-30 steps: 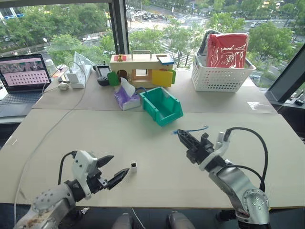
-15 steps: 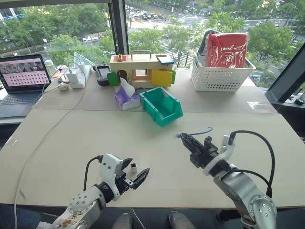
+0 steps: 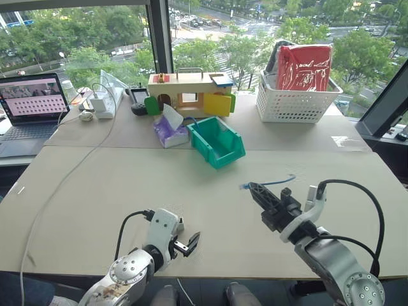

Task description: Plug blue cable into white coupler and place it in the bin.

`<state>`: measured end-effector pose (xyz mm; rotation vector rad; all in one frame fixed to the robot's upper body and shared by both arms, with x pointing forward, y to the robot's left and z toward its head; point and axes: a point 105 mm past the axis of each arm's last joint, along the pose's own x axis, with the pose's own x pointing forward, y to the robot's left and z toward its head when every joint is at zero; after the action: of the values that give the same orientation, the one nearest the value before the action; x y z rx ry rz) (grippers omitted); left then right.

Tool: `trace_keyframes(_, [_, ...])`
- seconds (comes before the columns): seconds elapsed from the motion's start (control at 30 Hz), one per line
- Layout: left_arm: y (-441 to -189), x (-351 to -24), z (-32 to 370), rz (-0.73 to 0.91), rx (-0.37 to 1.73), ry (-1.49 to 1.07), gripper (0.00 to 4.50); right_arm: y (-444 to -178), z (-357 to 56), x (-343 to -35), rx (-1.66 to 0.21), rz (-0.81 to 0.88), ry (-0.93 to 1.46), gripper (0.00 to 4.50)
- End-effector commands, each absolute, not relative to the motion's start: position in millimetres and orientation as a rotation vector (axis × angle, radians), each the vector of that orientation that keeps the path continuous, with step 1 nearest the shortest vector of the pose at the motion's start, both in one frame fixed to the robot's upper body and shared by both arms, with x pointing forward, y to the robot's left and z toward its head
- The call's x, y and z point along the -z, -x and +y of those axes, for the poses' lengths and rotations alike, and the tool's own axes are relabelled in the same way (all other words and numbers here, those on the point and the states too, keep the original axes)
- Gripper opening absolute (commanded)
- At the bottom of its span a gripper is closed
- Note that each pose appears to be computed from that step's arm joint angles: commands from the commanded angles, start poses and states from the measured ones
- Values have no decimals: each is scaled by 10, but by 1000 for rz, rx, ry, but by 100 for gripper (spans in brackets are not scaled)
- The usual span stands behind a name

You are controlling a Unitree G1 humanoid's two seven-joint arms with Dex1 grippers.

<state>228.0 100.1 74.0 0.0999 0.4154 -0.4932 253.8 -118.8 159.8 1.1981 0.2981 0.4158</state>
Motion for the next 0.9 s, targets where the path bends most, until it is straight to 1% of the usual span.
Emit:
trace_keyframes(0.03, [-2265,-677,1061,472,437,-125,440,-2482,-1163,-1723,-440,249,-1214,0])
trace_keyframes(0.4, [-2360,-705,1101,484,380,-123,440,-2508,-1164,-1722,-436,229,-1215,0])
trace_keyframes(0.47, [-2384,-702,1124,486,364,-127,389,-2524,-1166,-1722,-438,224,-1218,0])
trace_keyframes(0.5, [-2398,-702,1130,486,359,-128,377,-2535,-1167,-1720,-438,221,-1220,0])
trace_keyframes(0.6, [-2440,-716,1134,480,359,-132,260,-2573,-1157,-1711,-436,210,-1232,0])
trace_keyframes(0.67, [-2463,-734,1134,473,365,-138,191,-2588,-1141,-1712,-441,205,-1237,0])
trace_keyframes(0.73, [-2497,-768,1111,460,417,-149,114,-2610,-1156,-1711,-430,188,-1255,0])
trace_keyframes(0.77, [-2522,-792,1089,449,457,-148,86,-2623,-1163,-1710,-424,180,-1265,0])
trace_keyframes(0.8, [-2543,-807,1074,441,484,-147,85,-2635,-1167,-1708,-420,175,-1271,0])
trace_keyframes(0.9, [-2546,-883,862,393,758,-246,85,-2667,-1161,-1708,-419,159,-1281,0])
